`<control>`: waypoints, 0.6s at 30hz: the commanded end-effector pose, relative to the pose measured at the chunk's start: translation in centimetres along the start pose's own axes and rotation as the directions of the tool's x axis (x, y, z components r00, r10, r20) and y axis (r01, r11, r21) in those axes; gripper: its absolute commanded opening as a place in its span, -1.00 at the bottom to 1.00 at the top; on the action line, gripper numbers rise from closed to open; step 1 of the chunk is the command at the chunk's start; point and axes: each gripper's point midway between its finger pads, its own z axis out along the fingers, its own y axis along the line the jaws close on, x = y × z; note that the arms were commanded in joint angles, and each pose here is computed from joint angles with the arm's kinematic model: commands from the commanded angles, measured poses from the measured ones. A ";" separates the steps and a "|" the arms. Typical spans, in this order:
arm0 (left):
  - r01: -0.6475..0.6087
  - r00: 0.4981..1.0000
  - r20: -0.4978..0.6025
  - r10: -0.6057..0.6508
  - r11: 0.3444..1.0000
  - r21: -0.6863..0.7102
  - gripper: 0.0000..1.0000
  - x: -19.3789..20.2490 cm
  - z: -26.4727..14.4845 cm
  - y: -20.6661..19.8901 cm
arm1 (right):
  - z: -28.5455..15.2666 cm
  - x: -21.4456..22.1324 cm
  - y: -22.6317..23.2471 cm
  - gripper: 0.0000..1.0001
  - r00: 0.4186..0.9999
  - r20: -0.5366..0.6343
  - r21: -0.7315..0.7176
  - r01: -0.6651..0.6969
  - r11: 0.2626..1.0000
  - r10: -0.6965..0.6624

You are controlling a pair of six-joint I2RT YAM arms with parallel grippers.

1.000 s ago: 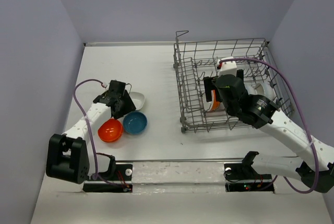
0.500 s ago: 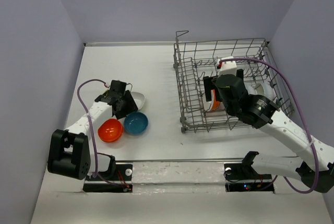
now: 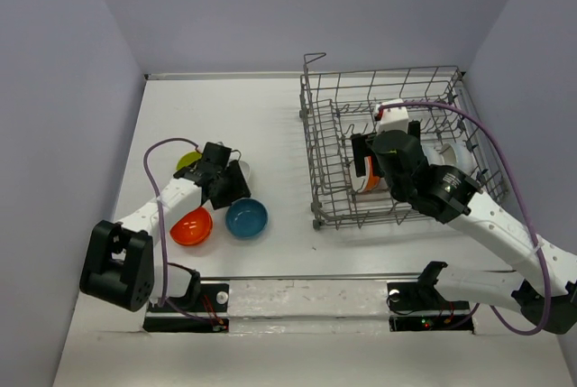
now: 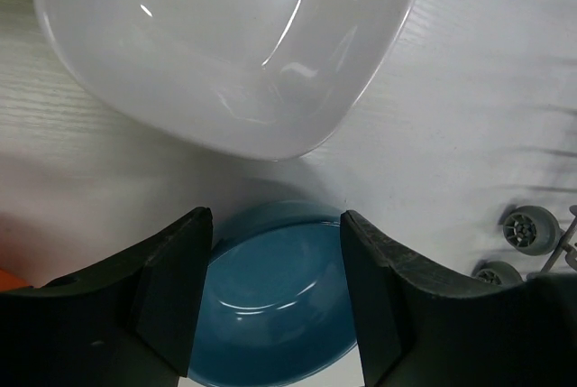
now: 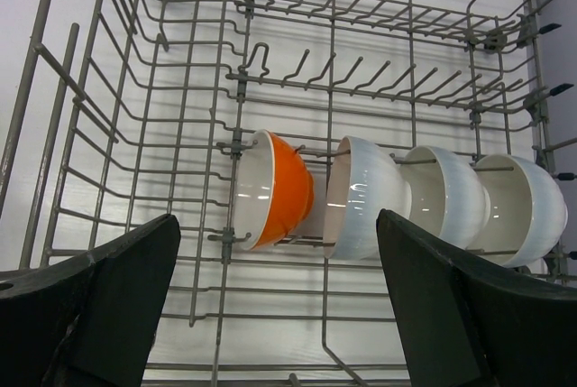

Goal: Load the bowls into the dish rack
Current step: Pick up the bowl from the center of the board.

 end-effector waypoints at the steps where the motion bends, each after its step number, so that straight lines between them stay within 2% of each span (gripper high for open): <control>1: -0.007 1.000 -0.002 0.007 1.000 0.025 0.35 0.0 0.1 -1.3 | -0.5 -1.1 -0.1 0.91 0.998 0.046 -0.015 -0.031 0.999 0.032; 9: -0.009 0.999 0.049 0.012 0.998 -0.062 0.35 -0.8 -1.1 0.4 | -0.6 -1.3 -0.1 0.91 0.998 0.050 -0.019 -0.032 0.999 0.033; 18: -0.043 0.998 0.038 0.046 0.996 -0.073 0.35 -0.1 -2.6 0.6 | -0.4 -1.1 0.1 0.91 0.999 0.043 -0.021 -0.032 0.999 0.032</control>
